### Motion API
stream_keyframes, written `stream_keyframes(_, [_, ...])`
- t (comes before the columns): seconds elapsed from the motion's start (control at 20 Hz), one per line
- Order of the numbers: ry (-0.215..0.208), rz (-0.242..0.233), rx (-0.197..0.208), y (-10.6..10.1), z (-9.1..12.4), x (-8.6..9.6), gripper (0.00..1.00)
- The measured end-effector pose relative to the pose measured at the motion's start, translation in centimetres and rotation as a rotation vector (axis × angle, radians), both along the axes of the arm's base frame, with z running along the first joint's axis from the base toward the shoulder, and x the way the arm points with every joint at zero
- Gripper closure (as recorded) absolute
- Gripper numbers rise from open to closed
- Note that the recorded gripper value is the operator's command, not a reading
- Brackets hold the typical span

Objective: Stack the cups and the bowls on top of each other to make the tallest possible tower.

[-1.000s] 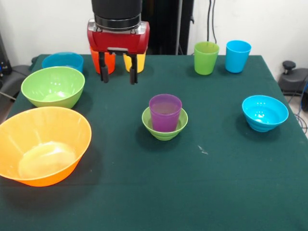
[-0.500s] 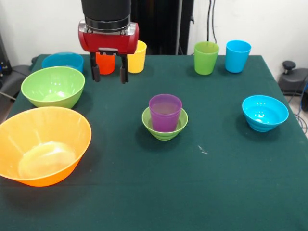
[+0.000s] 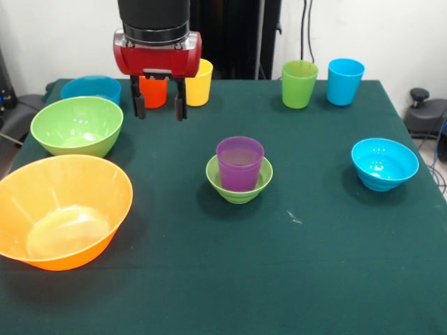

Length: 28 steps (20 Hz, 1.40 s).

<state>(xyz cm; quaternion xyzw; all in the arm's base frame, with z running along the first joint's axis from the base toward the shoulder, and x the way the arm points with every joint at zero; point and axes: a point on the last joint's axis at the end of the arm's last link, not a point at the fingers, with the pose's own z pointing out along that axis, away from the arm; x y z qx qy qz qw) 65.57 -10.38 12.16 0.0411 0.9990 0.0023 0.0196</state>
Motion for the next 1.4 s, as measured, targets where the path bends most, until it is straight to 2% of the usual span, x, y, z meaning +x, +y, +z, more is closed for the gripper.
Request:
stream_keyframes(0.35, [0.01, 0.005, 0.006, -0.1, 0.6, -0.9, 0.0])
stream_keyframes(0.6, [0.031, -0.011, 0.008, -1.5, 0.9, -2.4, 0.0])
stream_keyframes(1.0, [0.07, -0.049, 0.022, -3.9, -0.1, -4.9, 0.0])
stream_keyframes(1.25, [0.08, -0.035, 0.0, -5.0, -0.8, -6.0, 0.0])
stream_keyframes(1.4, [0.081, -0.009, -0.023, -5.3, -1.2, -6.5, 0.0])
